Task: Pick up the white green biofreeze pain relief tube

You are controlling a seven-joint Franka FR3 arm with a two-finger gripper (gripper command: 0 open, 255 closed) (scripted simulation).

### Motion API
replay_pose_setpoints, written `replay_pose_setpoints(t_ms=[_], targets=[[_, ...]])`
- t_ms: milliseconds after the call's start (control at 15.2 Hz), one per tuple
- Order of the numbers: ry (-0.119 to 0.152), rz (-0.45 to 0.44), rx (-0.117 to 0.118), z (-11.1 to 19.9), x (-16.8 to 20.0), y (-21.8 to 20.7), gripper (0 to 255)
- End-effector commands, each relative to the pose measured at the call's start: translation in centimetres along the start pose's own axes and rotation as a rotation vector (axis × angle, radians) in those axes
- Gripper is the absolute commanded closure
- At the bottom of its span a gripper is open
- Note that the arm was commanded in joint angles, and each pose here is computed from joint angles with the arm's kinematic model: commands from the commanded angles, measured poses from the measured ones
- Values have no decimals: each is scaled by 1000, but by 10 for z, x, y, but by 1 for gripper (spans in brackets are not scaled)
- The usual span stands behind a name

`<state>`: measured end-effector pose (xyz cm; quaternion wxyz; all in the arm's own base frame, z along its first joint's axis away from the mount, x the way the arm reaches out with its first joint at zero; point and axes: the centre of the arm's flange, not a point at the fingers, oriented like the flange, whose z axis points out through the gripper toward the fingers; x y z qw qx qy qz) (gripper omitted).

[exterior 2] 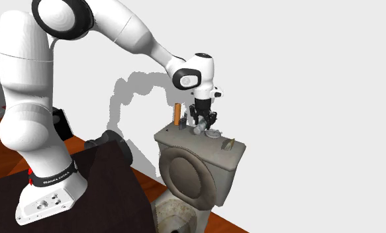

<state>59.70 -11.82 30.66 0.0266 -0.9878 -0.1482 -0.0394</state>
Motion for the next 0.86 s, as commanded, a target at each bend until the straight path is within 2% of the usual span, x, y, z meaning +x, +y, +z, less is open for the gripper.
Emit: replay_pose_setpoints(t_ms=[0, 660, 792], targets=[[3, -1, -1, -12, 1, 0, 255], [3, -1, -1, -64, 6, -3, 255], [3, -1, -1, -65, 6, -3, 255]])
